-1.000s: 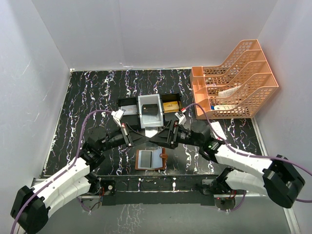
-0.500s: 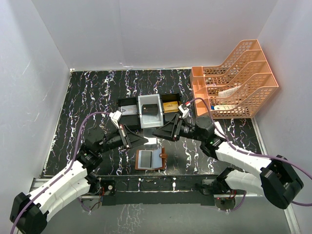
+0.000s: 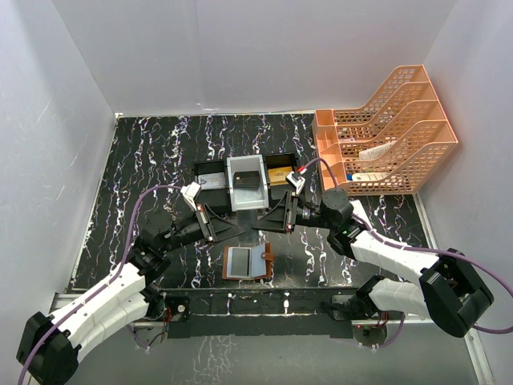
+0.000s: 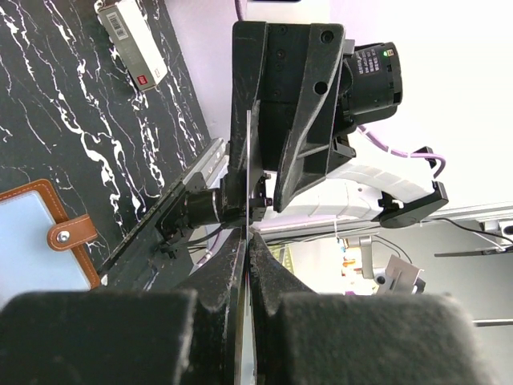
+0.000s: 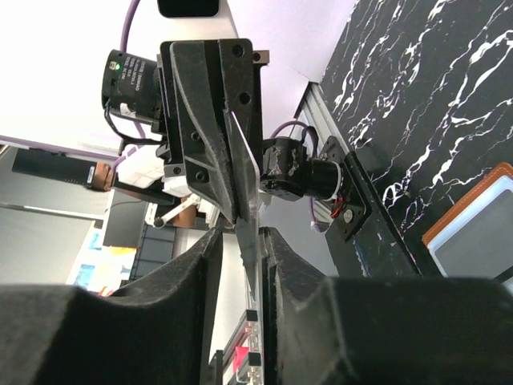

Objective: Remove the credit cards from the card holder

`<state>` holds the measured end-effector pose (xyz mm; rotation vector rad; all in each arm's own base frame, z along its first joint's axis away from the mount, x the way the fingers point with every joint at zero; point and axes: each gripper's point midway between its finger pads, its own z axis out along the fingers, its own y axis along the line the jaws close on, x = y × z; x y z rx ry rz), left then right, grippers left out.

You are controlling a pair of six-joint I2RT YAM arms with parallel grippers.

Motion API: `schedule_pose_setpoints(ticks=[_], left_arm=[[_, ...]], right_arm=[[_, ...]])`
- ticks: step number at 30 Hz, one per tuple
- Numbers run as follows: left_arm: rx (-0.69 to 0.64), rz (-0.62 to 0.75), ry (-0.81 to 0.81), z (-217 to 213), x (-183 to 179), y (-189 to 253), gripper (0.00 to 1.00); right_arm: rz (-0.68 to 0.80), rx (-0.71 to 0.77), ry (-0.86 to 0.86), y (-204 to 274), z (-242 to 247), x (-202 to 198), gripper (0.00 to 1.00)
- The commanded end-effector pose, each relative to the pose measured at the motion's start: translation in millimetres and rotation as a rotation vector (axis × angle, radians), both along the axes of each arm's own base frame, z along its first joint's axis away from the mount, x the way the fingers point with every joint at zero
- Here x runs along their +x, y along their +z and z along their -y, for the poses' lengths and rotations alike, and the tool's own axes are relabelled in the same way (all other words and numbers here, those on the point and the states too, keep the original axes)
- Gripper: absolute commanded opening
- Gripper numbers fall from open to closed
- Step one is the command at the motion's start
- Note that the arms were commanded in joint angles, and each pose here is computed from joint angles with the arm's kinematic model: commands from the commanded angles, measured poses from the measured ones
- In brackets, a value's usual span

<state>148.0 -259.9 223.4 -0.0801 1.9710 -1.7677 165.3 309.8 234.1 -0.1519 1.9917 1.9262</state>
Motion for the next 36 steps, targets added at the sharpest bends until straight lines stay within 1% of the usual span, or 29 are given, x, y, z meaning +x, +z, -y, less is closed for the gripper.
schedule_pose_setpoints(ticks=[1,4,5,7,10,19,20,22,27,28,29,30,31,32,35,36], left_arm=[[-0.046,0.019,-0.005,-0.6,-1.5,12.4,0.0],[-0.041,0.002,0.001,-0.7,-0.3,5.9,0.0],[-0.057,-0.003,0.002,-0.3,-0.1,6.8,0.0],[-0.097,0.005,-0.001,0.1,-0.3,11.0,0.0],[-0.108,0.003,0.004,0.6,1.5,10.1,0.0],[-0.101,0.014,-0.016,3.7,1.6,10.2,0.0],[-0.099,0.015,-0.016,3.8,1.7,9.6,0.0],[-0.094,0.012,-0.015,4.2,2.3,7.6,0.0],[-0.067,0.011,-0.022,6.0,3.7,3.8,0.0],[-0.049,0.01,-0.023,6.4,4.2,1.9,0.11],[-0.022,0.003,-0.023,6.4,4.8,-1.8,0.19],[0.009,-0.006,-0.017,5.9,6.2,-6.1,0.38],[0.048,-0.014,-0.004,4.6,8.2,-10.8,0.53],[0.087,-0.013,0.01,2.9,10.7,-11.1,0.65],[0.229,-0.005,0.08,-9.4,19.0,-20.6,0.96],[0.286,-0.005,0.112,-16.2,22.1,-24.5,0.98]], right_arm=[[0.102,0.086,0.047,25.3,2.4,-10.7,0.22],[0.109,0.113,0.066,30.2,1.8,-13.4,0.22],[0.11,0.119,0.071,31.5,1.1,-13.4,0.21],[0.113,0.123,0.091,32.8,-1.1,-13.7,0.18],[0.095,0.131,0.102,31.2,-3.8,-11.2,0.14],[0.067,0.141,0.108,25.4,-11.3,-2.6,0.13],[0.07,0.144,0.115,25.8,-11.9,-2.7,0.11],[0.064,0.139,0.121,23.3,-13.5,-1.7,0.0],[0.069,0.131,0.109,18.4,-15.3,2.4,0.0],[0.077,0.131,0.099,19.0,-15.3,4.1,0.0],[0.085,0.125,0.09,18.1,-15.7,5.8,0.0],[0.093,0.111,0.077,15.6,-16.3,8.9,0.0],[0.088,0.082,0.056,11.0,-16.6,13.4,0.0],[0.096,0.053,0.03,6.9,-16.7,18.6,0.0],[0.132,-0.048,-0.067,-2.2,-12.5,38.2,0.0],[0.148,-0.083,-0.104,-4.6,-9.4,46.0,0.0]])
